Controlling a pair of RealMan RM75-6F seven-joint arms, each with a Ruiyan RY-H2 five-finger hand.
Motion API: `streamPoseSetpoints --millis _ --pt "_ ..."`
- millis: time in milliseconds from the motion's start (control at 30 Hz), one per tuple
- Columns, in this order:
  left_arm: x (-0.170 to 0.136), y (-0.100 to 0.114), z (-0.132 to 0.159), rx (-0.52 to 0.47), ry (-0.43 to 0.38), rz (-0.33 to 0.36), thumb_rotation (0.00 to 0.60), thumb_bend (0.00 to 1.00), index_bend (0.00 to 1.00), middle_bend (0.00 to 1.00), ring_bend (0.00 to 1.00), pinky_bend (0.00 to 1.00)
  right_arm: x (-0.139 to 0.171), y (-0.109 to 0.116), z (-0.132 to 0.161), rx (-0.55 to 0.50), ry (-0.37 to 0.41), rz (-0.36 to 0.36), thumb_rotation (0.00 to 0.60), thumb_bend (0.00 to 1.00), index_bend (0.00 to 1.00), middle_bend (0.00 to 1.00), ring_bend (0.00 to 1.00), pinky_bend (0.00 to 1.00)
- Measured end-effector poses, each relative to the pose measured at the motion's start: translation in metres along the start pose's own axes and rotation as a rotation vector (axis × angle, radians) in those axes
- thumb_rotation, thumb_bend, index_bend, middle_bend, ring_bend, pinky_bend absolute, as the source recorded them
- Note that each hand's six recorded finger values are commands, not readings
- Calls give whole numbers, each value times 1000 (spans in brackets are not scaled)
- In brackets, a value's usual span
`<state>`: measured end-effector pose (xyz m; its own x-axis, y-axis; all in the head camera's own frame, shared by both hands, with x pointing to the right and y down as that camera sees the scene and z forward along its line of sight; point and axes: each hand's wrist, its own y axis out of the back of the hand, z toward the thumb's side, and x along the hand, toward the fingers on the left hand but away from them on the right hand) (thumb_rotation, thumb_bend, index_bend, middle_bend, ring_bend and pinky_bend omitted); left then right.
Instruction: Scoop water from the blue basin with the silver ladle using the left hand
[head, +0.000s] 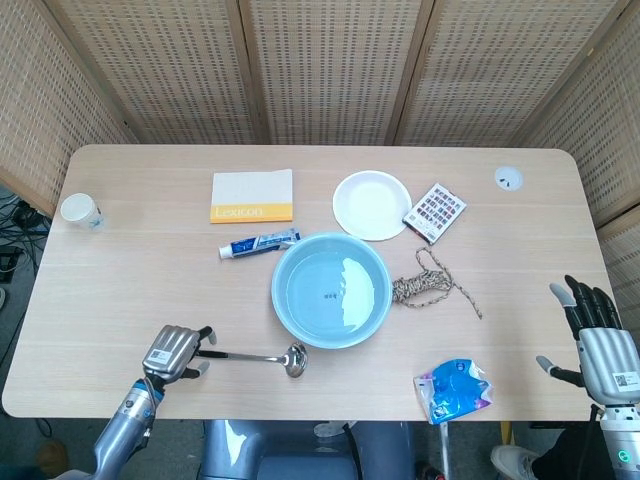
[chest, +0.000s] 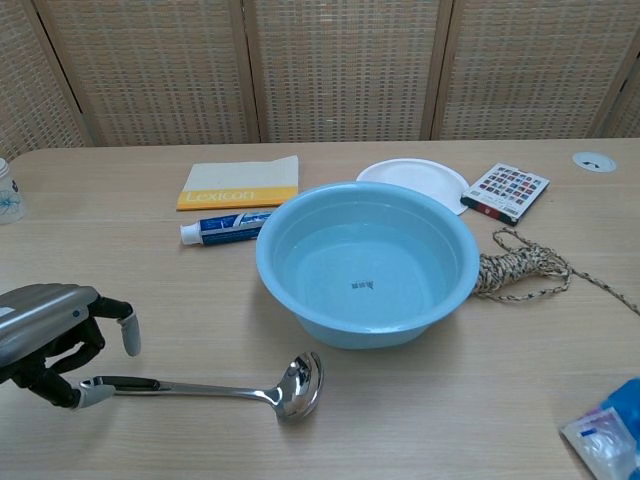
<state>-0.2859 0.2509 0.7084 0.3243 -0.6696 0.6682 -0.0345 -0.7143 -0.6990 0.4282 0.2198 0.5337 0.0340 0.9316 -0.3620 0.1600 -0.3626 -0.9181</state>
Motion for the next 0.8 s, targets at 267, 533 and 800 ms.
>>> streamPoseSetpoints --millis 267,533,800 --pt "7 -12 6 34 7 -28 600 333 475 900 979 1000 0 -1 0 2 0 5 600 0 0 0 0 0" --pt "13 -19 9 46 9 -44 600 350 478 900 979 1000 -1 -2 0 2 -3 9 600 0 0 0 0 0" --pt "16 -22 12 50 8 -43 600 350 480 900 979 1000 -1 -3 0 5 -2 16 600 0 0 0 0 0"
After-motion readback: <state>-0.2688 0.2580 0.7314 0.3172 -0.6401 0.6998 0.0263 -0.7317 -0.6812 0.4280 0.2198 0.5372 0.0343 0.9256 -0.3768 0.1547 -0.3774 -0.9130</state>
